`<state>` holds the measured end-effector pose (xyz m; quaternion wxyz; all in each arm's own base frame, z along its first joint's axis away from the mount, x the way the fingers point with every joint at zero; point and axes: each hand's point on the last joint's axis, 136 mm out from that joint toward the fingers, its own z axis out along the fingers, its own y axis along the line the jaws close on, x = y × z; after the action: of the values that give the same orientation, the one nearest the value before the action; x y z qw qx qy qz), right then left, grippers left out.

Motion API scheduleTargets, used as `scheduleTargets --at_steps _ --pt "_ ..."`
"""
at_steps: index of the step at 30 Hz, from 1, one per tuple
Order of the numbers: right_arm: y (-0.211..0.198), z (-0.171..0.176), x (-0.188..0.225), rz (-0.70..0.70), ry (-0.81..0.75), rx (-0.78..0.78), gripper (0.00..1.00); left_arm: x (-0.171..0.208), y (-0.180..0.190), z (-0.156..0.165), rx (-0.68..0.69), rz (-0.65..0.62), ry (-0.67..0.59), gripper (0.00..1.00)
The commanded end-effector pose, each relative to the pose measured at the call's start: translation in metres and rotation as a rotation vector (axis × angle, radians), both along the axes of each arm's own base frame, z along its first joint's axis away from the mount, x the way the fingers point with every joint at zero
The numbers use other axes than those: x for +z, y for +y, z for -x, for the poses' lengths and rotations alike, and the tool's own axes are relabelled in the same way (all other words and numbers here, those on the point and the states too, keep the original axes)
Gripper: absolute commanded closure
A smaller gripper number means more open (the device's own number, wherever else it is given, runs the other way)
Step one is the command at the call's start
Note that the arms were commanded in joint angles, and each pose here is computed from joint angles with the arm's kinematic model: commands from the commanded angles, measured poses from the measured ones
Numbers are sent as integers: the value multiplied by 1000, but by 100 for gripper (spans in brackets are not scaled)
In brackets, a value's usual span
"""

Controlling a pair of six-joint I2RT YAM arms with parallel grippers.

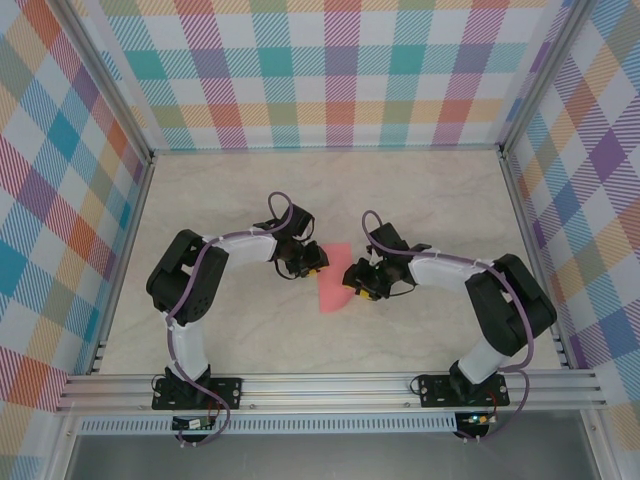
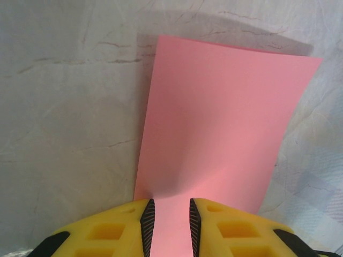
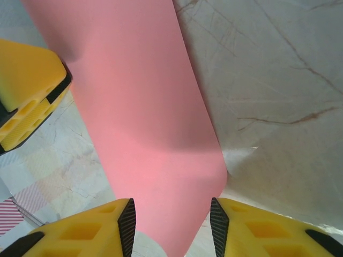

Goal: Fold a paper plane with a square sheet of paper (pick it up from the middle)
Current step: Third fold the triangle at the center of the table.

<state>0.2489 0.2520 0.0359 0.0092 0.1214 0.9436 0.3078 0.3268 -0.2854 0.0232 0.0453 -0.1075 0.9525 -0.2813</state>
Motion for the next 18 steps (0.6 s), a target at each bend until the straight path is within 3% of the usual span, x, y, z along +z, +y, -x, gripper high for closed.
scheduleTargets --at_steps 1,18 --pt "11 -8 6 -50 -13 36 57 -20 10 18 -15 -49 61 73" --pt "-6 9 -7 -6 62 -25 57 -16 10 17 -20 -57 52 72"
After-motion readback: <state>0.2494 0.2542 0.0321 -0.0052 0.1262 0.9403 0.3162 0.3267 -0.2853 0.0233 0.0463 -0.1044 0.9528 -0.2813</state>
